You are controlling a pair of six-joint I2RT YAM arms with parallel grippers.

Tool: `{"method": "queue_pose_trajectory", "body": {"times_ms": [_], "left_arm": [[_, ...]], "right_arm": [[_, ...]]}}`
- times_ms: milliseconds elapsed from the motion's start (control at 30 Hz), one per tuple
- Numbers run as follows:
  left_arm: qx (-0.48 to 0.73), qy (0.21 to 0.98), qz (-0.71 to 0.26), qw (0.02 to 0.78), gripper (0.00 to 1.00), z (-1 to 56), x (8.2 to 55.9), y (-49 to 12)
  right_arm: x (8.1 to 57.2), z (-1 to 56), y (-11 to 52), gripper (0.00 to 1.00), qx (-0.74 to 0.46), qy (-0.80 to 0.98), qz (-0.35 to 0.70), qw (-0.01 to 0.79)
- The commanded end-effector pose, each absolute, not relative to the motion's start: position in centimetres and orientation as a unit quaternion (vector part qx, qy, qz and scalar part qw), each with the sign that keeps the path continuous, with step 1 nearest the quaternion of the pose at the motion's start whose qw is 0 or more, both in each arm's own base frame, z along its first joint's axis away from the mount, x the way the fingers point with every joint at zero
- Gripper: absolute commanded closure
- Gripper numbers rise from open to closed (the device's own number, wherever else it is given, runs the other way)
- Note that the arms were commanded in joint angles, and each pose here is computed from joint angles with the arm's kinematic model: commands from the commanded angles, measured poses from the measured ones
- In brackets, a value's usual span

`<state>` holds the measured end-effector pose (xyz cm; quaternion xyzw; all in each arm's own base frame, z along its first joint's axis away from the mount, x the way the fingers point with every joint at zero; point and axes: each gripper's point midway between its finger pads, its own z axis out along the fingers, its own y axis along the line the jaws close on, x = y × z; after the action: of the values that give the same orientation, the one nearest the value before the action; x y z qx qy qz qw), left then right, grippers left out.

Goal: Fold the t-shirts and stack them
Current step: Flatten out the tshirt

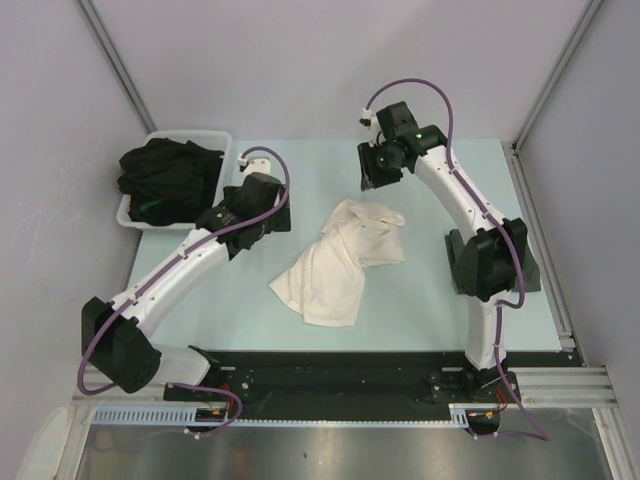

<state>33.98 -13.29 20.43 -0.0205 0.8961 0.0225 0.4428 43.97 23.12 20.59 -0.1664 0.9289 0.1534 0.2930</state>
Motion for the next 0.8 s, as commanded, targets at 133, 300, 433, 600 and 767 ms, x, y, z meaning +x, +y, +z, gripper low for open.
{"method": "queue_pose_trajectory", "body": {"times_ms": [133, 300, 433, 600, 767], "left_arm": [[-0.036, 0.884, -0.003, 0.466, 0.05, 22.3, 33.1, -13.0], [-0.032, 0.884, -0.002, 0.467, 0.05, 22.4, 32.8, -12.8], [-0.03, 0.885, -0.004, 0.464, 0.04, 22.2, 32.8, -12.9], [-0.032, 0.888, -0.007, 0.46, 0.04, 22.0, 32.9, -13.1], [-0.033, 0.888, -0.01, 0.46, 0.04, 22.0, 32.8, -13.2]], "right_arm": [[43.0, 17.8, 23.5, 0.54, -0.202, 0.925, 0.149, 0.287], [43.0, 16.7, 23.6, 0.52, -0.225, 0.919, 0.148, 0.288], [42.8, 16.1, 24.3, 0.52, -0.243, 0.913, 0.15, 0.292], [42.7, 15.2, 25.5, 0.52, -0.26, 0.908, 0.152, 0.29], [42.4, 13.9, 26.6, 0.51, -0.278, 0.906, 0.156, 0.279]]}}
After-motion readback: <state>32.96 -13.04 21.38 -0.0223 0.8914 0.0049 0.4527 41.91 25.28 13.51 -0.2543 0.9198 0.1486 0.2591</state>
